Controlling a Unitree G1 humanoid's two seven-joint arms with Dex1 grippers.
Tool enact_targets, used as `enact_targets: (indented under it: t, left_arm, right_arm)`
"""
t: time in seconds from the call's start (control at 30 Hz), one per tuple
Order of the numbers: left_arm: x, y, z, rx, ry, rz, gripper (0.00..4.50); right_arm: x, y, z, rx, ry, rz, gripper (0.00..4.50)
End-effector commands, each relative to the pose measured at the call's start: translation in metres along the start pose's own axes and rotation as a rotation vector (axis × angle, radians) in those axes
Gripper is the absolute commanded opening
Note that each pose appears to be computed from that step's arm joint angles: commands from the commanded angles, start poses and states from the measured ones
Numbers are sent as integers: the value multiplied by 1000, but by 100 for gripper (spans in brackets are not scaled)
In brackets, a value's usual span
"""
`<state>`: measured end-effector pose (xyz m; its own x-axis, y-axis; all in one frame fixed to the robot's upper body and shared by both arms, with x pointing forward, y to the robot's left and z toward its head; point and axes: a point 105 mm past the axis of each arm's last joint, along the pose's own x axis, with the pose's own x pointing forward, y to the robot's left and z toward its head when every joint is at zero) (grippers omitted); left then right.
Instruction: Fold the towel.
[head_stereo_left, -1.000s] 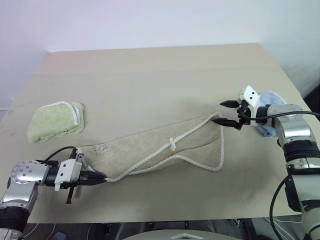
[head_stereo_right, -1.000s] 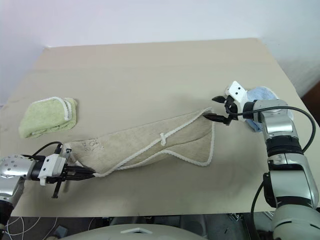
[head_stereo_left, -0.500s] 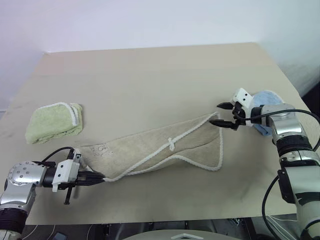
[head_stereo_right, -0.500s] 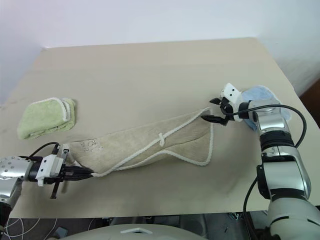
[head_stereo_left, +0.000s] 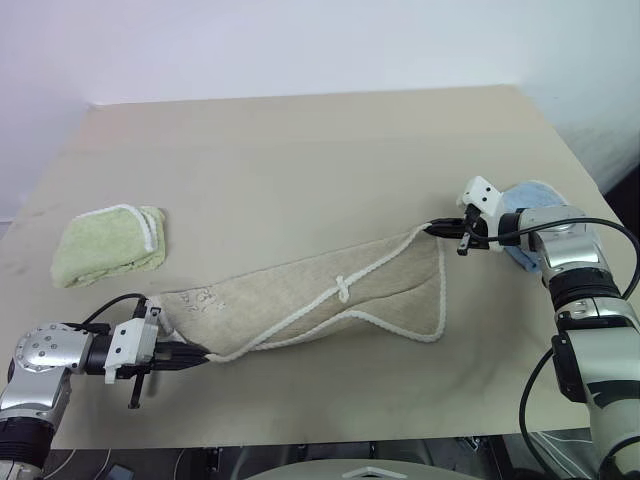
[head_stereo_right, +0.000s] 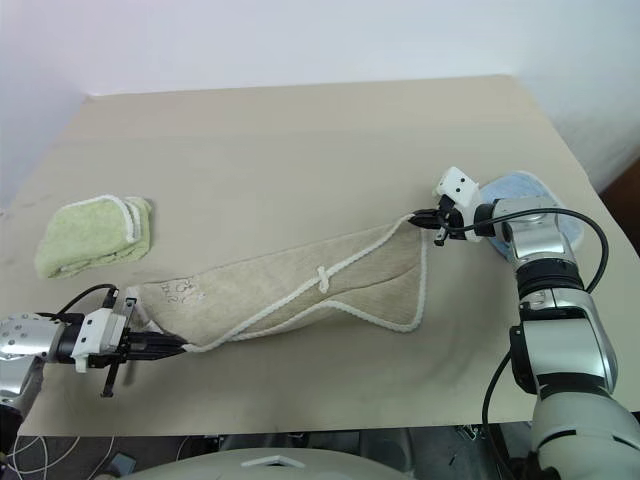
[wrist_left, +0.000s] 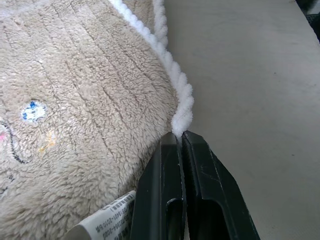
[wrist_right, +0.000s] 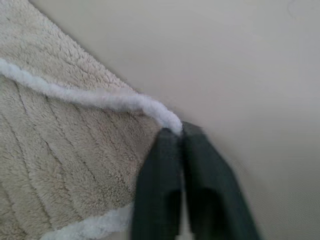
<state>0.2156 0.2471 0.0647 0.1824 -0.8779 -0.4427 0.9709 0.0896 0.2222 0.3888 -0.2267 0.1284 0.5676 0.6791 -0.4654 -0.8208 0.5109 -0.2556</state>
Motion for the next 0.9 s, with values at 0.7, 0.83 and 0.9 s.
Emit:
enact_targets:
  t: [0.7, 0.83, 0.9]
  left_arm:
    - [-28, 111, 39, -18, -181, 403, 0]
    - [-30, 123, 46, -15, -195, 434, 0]
    - [-30, 134, 50, -11, -198, 467, 0]
  right_arm:
    - [-54, -2, 22, 26, -136, -126, 3]
    - [-58, -8, 25, 21, -144, -163, 3]
    - [-59, -14, 28, 11, -154, -201, 3]
